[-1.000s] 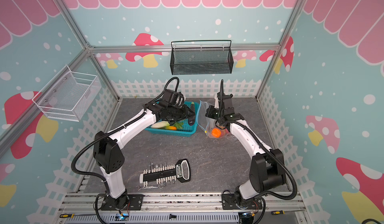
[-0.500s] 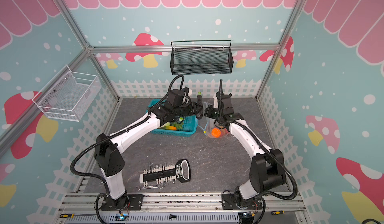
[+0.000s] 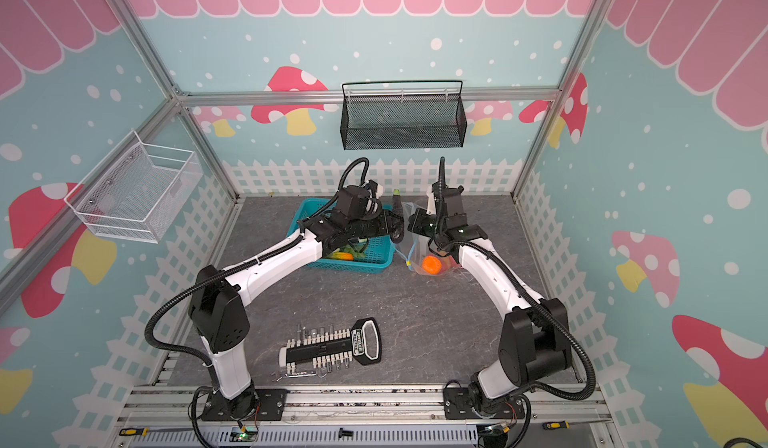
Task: Place the food in the zip-top bag and seal the zipper
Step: 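Lift the eggplant with the left gripper and carry it over the bag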
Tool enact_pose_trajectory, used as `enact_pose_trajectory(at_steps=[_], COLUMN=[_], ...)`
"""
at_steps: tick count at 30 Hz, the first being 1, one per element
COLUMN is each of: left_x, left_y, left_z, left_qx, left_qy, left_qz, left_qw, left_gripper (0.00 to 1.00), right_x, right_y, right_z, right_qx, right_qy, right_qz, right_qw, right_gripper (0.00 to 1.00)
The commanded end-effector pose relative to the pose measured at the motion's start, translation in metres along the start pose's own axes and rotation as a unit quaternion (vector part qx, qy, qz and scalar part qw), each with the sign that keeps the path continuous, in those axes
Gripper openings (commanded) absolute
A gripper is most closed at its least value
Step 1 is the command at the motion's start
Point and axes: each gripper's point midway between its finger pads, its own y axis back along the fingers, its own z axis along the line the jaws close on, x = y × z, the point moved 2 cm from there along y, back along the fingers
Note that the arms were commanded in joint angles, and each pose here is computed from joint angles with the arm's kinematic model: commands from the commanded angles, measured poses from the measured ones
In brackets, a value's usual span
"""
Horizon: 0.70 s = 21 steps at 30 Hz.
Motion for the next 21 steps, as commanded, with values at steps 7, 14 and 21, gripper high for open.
enact_pose_trajectory(at_steps=[7,14,21], left_x=[0.011,0.013,0.011], left_y=[0.010,0.012,0.035], left_z=[-0.008,-0.015,-0.029], left_qx=[0.036,0.051,0.072], left_qy=[0.019,0.023,0.009], left_qz=[0.017,0.027,0.014], left_qw=[0.999,0.998,0.997], left_gripper=[0.29,0.29,0.29], right_x=[-0.020,-0.021,-0.022], right_y=[0.016,0.019,0.016], right_z=[0.017,0.020,0.019], right_qx=[-0.012,-0.015,-0.012], right_qy=[0.012,0.011,0.012], right_qz=[-0.030,-0.031,-0.031], right_qw=[0.999,0.999,0.999], right_gripper=[0.01,0.01,0.02])
